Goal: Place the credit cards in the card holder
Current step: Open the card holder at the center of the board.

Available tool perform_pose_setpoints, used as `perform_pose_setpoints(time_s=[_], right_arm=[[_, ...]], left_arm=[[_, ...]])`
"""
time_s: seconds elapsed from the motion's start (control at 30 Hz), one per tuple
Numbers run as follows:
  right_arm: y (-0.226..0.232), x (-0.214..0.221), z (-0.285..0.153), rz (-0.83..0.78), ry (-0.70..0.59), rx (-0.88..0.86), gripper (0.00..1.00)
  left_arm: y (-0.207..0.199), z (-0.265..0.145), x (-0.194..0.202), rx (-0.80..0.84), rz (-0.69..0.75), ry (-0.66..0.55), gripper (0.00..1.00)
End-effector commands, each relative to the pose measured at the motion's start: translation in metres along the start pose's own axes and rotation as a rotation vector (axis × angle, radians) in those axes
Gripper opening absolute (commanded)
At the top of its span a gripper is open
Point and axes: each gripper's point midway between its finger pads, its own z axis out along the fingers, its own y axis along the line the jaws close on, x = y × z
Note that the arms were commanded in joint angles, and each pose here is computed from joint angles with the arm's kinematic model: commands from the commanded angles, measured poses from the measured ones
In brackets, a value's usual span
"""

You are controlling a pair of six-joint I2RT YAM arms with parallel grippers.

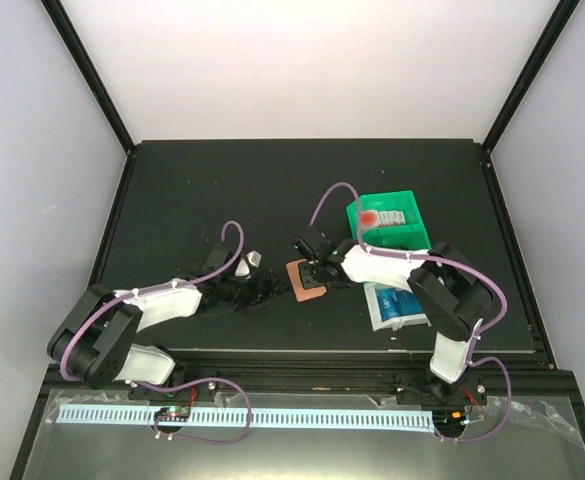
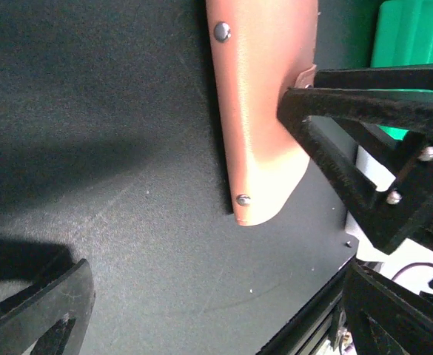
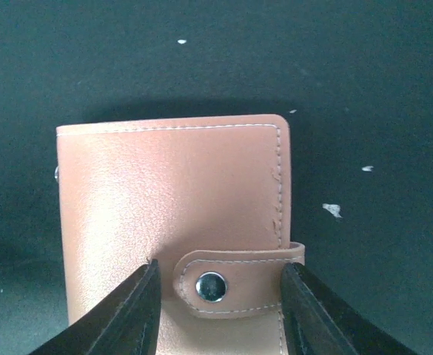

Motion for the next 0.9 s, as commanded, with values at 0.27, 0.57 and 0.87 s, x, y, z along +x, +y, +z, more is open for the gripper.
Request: perform_pose_setpoints(time_s=[0.27,0.57,0.87], right_arm=[[-0.006,-0.011,-0.002,0.094,-0.117,-0.02,0.32],[0.006,-0.012,-0.005,0.155,-0.103,-0.166,0.3],[0.017,-0.008,-0.005,0.182,-0.055,-0.321,0.3]], left_arm=[[-0.021,0.021,-0.015,0.033,0.058,0.013,0.9],[-0.021,0.035,-0.019,0.041,0.045,0.015,0.85],[-0.013,0.053,-0.026,0.023,0.023,0.007,0.67]])
